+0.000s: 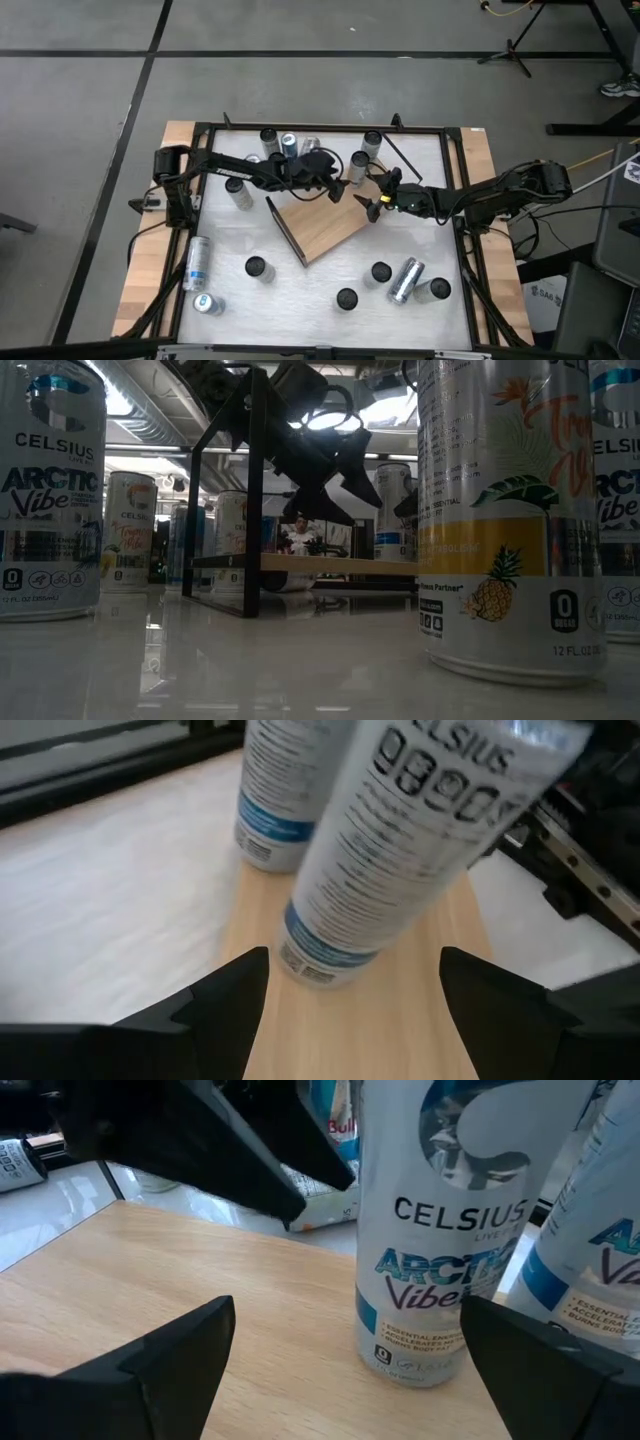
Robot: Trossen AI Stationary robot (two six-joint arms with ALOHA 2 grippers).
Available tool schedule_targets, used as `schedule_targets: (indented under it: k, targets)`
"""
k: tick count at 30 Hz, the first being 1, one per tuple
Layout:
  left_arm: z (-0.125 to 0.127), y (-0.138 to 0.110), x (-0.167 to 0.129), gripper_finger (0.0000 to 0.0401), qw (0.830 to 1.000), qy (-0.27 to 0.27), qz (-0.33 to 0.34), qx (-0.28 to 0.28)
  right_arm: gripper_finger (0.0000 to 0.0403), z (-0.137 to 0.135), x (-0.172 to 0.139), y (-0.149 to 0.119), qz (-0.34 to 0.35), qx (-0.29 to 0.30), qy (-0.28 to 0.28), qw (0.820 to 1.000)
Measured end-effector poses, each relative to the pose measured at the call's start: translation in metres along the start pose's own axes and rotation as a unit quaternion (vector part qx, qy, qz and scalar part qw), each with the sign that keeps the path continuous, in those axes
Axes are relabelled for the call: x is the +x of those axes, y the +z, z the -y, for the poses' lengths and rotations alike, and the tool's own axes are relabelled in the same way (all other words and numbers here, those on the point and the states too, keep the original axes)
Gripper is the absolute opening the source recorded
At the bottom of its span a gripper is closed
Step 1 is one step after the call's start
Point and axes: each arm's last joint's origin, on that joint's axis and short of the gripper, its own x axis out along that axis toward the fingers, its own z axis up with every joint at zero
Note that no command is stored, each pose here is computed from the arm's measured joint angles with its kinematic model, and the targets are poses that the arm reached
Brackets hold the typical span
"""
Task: Place canned beverage on shelf
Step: Put the white blue soda can on the shelf
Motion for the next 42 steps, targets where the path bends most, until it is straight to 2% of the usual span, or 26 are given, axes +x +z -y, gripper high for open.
schedule_targets:
  k: [8, 16, 25, 33, 42]
  targets:
    - [-0.001, 0.002, 0.000, 0.0288, 0.999, 0.024, 0.021, -0.001, 0.0376, 0.000, 0.000, 0.000, 0.000, 0.000, -0.001, 1.000]
    - [0.001, 0.008, 0.000, 0.0288, 0.999, 0.013, 0.048, -0.009, 0.0376, 0.000, 0.000, 0.000, 0.001, 0.000, -0.001, 1.000]
    - [-0.006, 0.013, 0.001, 0.0288, 0.997, 0.028, 0.065, -0.016, 0.0376, -0.001, 0.000, 0.003, 0.013, 0.006, 0.002, 1.000]
    - [-0.016, 0.019, 0.002, 0.0288, 0.994, 0.068, 0.086, -0.023, 0.0376, -0.001, 0.000, 0.005, 0.024, 0.007, 0.004, 1.000]
    - [-0.019, 0.016, 0.003, 0.0288, 0.995, 0.077, 0.066, 0.024, 0.0376, -0.001, 0.000, 0.004, 0.021, 0.005, 0.004, 1.000]
